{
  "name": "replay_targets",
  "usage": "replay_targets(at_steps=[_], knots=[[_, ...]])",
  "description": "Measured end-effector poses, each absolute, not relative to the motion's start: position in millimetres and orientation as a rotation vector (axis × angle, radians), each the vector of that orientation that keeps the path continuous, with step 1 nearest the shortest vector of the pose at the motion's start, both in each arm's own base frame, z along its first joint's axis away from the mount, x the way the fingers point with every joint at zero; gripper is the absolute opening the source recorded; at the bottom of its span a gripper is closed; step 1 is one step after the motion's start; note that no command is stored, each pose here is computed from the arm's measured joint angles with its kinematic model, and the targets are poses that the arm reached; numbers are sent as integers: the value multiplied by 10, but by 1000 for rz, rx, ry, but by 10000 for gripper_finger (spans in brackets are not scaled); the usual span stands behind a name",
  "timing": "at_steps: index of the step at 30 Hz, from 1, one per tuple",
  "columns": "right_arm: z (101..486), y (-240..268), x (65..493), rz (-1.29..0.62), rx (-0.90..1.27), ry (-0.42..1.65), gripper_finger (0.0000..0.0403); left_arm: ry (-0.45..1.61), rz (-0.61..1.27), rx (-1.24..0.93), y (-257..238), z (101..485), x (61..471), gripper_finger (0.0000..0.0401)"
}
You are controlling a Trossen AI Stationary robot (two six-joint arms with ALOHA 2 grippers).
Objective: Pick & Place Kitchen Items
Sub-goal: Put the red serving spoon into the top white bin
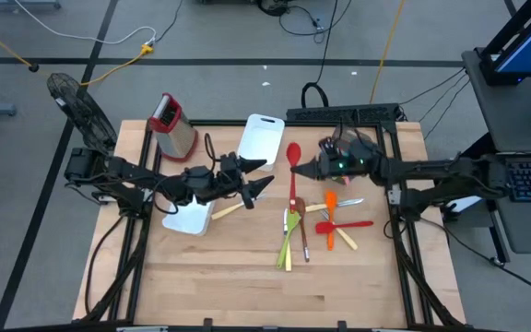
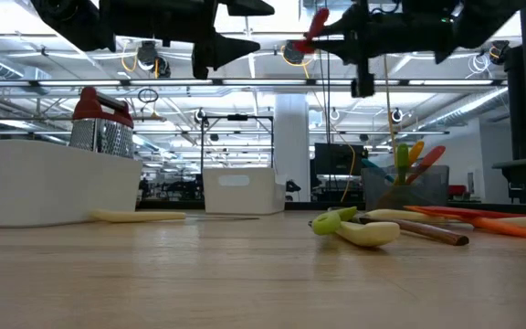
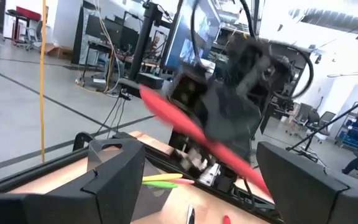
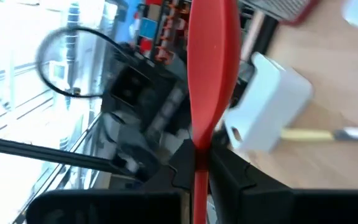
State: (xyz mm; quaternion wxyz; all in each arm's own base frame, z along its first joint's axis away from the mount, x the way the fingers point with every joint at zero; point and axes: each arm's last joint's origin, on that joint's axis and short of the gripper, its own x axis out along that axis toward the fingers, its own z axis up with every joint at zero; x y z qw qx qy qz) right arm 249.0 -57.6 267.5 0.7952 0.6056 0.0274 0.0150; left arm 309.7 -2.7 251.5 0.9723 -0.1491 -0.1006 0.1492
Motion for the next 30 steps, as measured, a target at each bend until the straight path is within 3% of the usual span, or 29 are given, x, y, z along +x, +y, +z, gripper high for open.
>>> replay_targets(at_steps=[8,19,30], knots=[[2967,-895,2722,104,1193,77,17,-205,301,-306,-25,2516,3097,310],[2927,-943,2892,154,1083,126,17,-218,291,-399,-26,2515,3098,310],[2948,-953,2892,133,1008,87,17,-284,270,-787,45,2514,3098,310]])
